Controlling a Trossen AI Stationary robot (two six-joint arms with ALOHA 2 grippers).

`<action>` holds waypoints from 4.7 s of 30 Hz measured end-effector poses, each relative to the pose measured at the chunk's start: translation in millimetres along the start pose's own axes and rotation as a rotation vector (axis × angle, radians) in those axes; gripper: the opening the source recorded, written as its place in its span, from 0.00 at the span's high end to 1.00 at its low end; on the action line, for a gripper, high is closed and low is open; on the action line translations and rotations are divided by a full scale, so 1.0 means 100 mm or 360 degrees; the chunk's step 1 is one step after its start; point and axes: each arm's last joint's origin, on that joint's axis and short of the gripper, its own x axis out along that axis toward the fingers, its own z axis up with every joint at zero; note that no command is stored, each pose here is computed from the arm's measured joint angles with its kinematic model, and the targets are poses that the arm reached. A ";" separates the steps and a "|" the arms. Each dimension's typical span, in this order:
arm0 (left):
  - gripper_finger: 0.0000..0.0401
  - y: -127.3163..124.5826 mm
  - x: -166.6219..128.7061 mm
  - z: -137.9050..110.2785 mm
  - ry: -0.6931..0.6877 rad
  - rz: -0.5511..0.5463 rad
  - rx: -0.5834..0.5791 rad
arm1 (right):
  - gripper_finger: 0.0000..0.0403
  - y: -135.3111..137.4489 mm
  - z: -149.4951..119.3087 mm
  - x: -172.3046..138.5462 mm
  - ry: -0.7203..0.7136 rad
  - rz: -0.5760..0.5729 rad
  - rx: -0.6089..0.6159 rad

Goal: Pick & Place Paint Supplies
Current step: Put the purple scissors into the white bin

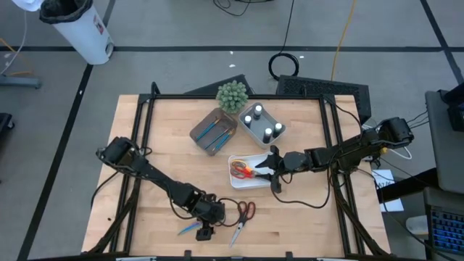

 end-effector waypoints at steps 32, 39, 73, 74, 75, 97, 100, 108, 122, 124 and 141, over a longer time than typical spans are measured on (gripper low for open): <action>0.98 -0.24 -0.87 0.08 -0.0434 0.0288 -0.0122 | 0.59 0.02 0.08 0.00 -0.0122 0.0022 0.0006; 0.99 -0.59 -1.72 0.01 -0.1170 0.0700 0.0163 | 0.60 0.02 0.09 0.00 -0.0152 0.0028 0.0010; 0.99 0.38 -1.93 0.05 -0.2555 0.0083 0.0954 | 0.45 0.15 0.36 0.57 -0.0984 0.0049 -0.0294; 0.99 0.39 -1.92 0.05 -0.2538 0.0091 0.0949 | 0.45 0.16 0.39 0.63 -0.0990 0.0040 -0.0312; 0.99 0.39 -1.91 0.05 -0.2527 0.0093 0.0949 | 0.46 0.17 0.40 0.68 -0.0991 0.0017 -0.0330; 0.99 0.41 -1.89 0.06 -0.2504 0.0198 0.0894 | 0.77 0.26 0.47 0.77 -0.0984 -0.0168 -0.0498; 0.99 0.41 -1.89 0.06 -0.2506 0.0203 0.0893 | 0.83 0.24 0.47 0.77 -0.0972 -0.0235 -0.0478; 0.99 0.41 -1.89 0.06 -0.2503 0.0203 0.0893 | 0.94 0.23 0.46 0.78 -0.0943 -0.0231 -0.0487; 0.99 0.41 -1.90 0.06 -0.2510 0.0193 0.0883 | 0.81 0.23 0.45 0.78 -0.0936 -0.0220 -0.0466; 0.99 0.41 -1.90 0.06 -0.2515 0.0192 0.0883 | 0.72 0.23 0.45 0.78 -0.0935 -0.0216 -0.0448; 0.99 0.40 -1.90 0.07 -0.2499 0.0162 0.0877 | 0.75 0.23 0.54 0.80 -0.0986 -0.0204 -0.0381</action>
